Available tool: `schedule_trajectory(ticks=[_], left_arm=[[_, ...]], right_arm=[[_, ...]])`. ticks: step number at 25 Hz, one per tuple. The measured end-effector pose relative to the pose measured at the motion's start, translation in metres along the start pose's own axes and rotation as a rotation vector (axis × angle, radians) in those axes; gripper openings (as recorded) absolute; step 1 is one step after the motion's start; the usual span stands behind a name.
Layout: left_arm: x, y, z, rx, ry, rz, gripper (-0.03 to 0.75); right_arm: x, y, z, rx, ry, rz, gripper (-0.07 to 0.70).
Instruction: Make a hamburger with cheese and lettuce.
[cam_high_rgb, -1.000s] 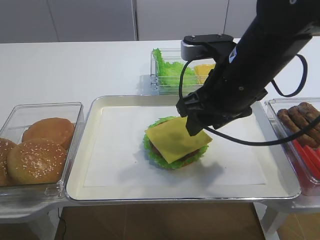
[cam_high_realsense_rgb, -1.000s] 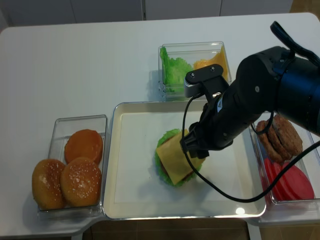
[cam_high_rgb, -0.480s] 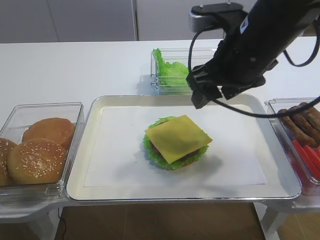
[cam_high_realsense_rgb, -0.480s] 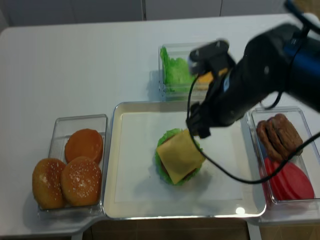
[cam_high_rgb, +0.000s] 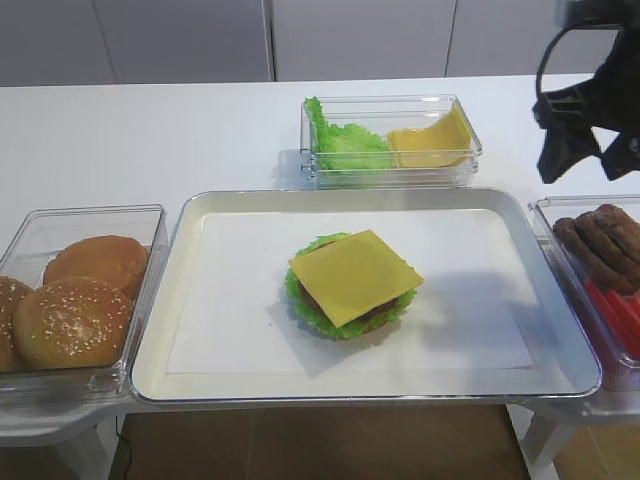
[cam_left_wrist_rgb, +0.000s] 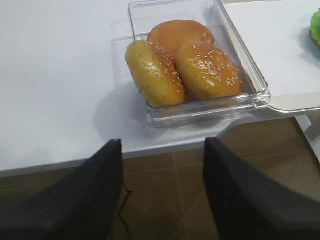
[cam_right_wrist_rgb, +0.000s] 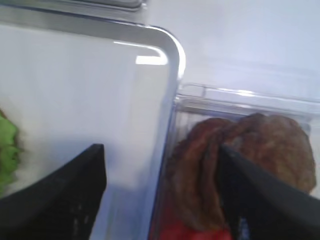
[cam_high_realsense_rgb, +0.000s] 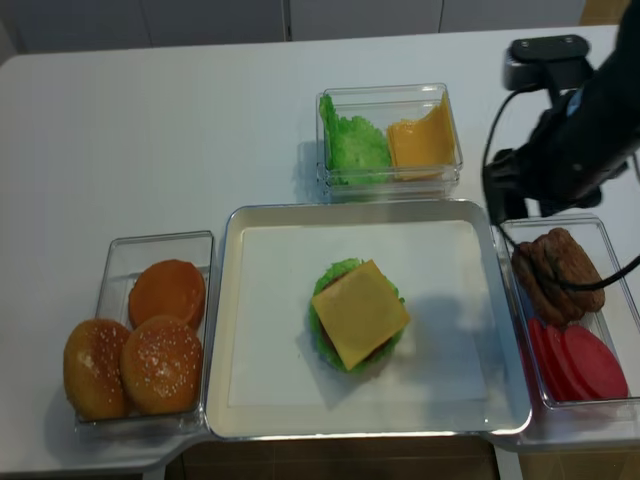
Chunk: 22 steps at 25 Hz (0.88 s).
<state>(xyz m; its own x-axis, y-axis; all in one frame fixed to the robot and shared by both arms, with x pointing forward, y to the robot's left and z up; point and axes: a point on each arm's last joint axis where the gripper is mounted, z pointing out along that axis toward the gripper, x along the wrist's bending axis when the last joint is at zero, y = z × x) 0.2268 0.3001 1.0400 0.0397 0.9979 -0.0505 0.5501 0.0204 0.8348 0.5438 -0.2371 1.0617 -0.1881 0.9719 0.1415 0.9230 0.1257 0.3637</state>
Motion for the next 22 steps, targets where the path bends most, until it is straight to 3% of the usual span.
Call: schedule_trajectory(ticks=[3,8,12,22], left_arm=[[0.000,0.000,0.000,0.000,0.000,0.000,0.387],[0.000,0.000,0.000,0.000,0.000,0.000,0.387],[0.000,0.000,0.000,0.000,0.000,0.000,0.387],[0.000,0.000,0.000,0.000,0.000,0.000,0.387]], right_arm=[[-0.018,-0.005,-0.009,0.007,-0.020,0.057,0.481],[-0.025,-0.031,-0.027,-0.001,-0.033,0.092,0.454],[-0.019,-0.064,-0.045,-0.021,-0.032,0.097,0.451],[-0.002,-0.141,-0.103,-0.209,-0.034,0.064,0.449]])
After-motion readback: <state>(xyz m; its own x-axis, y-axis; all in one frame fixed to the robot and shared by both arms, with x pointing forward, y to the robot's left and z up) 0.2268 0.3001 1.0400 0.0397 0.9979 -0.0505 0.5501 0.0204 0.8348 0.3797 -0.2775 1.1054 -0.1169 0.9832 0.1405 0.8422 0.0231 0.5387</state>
